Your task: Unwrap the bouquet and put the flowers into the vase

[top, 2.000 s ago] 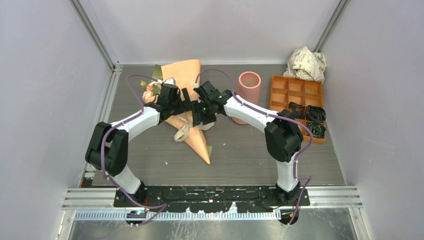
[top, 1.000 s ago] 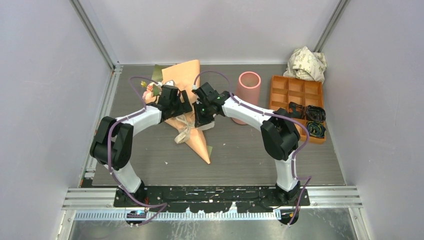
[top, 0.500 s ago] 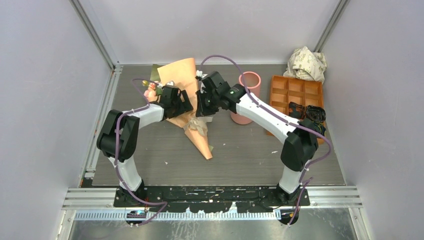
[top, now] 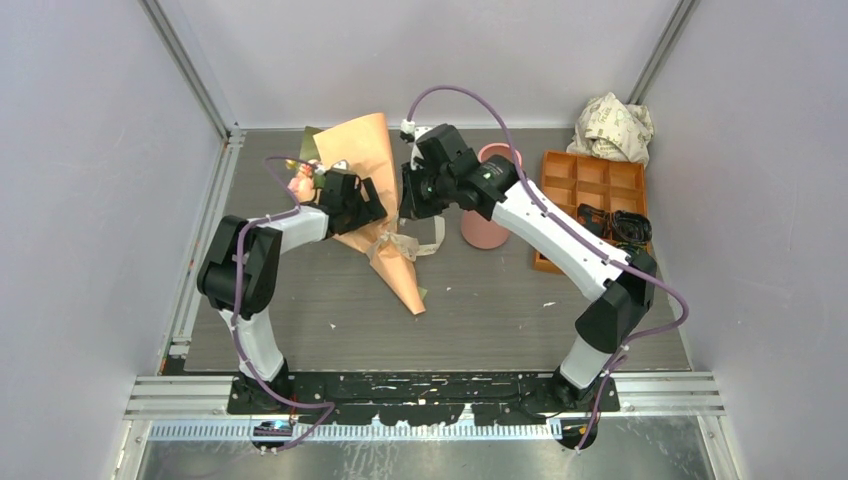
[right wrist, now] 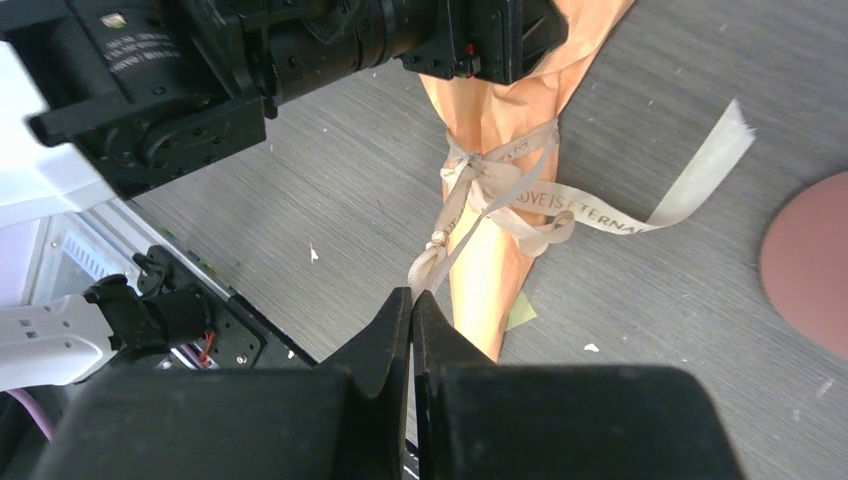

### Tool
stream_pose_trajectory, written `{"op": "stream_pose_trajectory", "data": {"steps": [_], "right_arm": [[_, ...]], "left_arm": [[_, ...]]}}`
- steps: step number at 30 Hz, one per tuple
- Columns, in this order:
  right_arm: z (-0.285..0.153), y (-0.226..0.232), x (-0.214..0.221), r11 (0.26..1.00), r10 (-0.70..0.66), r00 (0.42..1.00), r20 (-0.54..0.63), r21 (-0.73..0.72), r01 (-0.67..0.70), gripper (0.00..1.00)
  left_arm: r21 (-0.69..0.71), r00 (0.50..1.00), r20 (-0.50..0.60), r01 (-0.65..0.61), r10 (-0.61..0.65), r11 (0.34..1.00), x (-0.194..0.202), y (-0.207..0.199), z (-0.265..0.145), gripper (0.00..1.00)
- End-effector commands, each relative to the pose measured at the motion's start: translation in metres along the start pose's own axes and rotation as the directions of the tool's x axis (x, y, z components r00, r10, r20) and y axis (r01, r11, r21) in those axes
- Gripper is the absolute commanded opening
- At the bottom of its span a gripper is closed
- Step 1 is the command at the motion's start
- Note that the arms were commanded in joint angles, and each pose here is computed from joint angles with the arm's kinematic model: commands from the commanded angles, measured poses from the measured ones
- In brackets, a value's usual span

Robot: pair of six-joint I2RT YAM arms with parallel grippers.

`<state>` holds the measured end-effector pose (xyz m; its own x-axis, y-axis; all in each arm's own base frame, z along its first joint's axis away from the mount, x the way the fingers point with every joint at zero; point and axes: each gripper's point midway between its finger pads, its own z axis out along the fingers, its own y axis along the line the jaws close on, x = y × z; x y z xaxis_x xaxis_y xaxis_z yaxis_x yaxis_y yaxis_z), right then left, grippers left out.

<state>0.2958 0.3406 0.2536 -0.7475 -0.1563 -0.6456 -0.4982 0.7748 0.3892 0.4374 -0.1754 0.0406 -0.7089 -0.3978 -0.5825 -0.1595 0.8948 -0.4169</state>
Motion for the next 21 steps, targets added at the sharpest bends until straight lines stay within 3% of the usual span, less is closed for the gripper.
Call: {"op": "stream_pose_trajectory", "data": {"steps": [1, 7, 12, 16, 21], "right_arm": [[-0.074, 0.020, -0.062, 0.995, -0.098, 0.970, 0.223, 0.015, 0.097, 0.08], [-0.145, 0.019, -0.099, 0.986, -0.157, 0.901, 0.405, 0.107, 0.124, 0.11], [-0.170, 0.014, -0.106, 0.984, -0.166, 0.866, 0.472, 0.139, 0.113, 0.19], [-0.156, -0.002, -0.100, 0.975, -0.173, 0.880, 0.443, 0.204, 0.089, 0.35], [-0.100, -0.025, -0.067, 0.960, -0.159, 0.951, 0.266, 0.267, 0.086, 0.44]], "left_arm": [[-0.086, 0.996, -0.090, 0.005, -0.013, 0.996, 0.029, 0.032, 0.016, 0.84], [-0.092, 0.995, -0.101, 0.007, -0.016, 0.996, 0.033, 0.036, 0.019, 0.84], [-0.086, 0.993, -0.116, 0.006, -0.016, 0.996, 0.035, 0.035, 0.019, 0.84], [-0.067, 0.994, -0.113, 0.005, -0.013, 0.998, 0.030, 0.029, 0.011, 0.83], [-0.059, 0.998, -0.070, -0.009, 0.005, 0.998, 0.009, 0.020, -0.018, 0.83]]}}
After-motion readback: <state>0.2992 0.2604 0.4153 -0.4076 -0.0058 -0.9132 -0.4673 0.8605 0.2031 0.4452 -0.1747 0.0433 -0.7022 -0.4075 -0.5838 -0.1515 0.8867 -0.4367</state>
